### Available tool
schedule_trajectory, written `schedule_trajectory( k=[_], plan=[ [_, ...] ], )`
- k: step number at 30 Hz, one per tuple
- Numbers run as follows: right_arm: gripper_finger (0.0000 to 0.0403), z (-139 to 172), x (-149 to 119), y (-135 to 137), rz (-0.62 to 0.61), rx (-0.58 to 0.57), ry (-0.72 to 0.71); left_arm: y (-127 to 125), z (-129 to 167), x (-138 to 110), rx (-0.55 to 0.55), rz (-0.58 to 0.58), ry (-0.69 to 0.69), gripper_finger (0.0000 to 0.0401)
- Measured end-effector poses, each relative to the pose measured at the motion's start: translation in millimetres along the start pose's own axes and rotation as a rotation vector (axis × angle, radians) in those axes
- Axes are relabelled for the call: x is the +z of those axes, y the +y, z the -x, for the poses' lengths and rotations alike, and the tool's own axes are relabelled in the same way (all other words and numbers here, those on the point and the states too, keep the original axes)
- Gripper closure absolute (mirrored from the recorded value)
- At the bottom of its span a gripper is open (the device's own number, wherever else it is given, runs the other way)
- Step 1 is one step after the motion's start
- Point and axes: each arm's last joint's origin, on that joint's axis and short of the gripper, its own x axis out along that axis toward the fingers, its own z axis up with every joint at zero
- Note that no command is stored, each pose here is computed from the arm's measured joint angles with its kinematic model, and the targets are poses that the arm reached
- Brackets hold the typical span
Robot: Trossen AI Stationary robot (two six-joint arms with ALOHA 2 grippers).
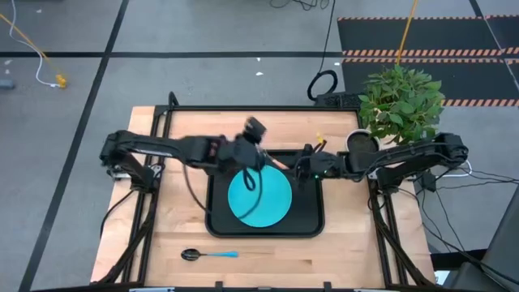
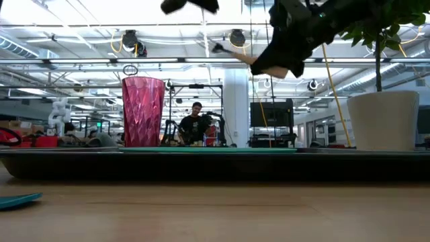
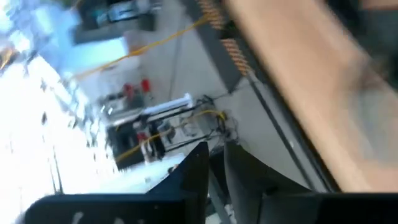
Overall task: Pick and place plate/cup/fork/spoon on tray
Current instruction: Put the orange fork to the right side of the blue plate on the black serving tray
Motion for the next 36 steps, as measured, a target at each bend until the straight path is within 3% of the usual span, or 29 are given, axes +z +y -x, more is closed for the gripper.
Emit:
schedule_trajectory(
  k=[3,8,10,13,19,26,33,36],
  plan=[
    [0.0375,3,-3,1,-0.047,-0.008,0.03,17,13,-16,0.057,0.155,-0.023,0.036],
    [0.0375,5,-19,4,-0.154,-0.074,0.139,42,46,-55,0.124,0.53,-0.1,0.038],
    [0.0375,8,-22,6,-0.212,-0.116,0.151,50,58,-71,0.133,0.684,-0.141,0.0389],
    [0.0375,11,-30,10,-0.295,-0.16,0.184,53,72,-87,0.111,0.815,-0.217,0.0397],
    [0.0375,19,-49,24,-0.516,-0.234,0.077,43,88,-105,0.1,0.901,-0.351,0.0399],
    [0.0375,27,-88,35,-0.816,-0.179,-0.083,15,89,-115,0.176,0.985,-0.457,0.0399],
    [0.0375,35,-108,43,-0.897,-0.17,-0.133,-15,100,-128,0.208,1.057,-0.64,0.04],
    [0.0375,35,-114,46,-0.915,-0.169,-0.131,-28,105,-135,0.166,1.115,-0.728,0.04]
  ],
)
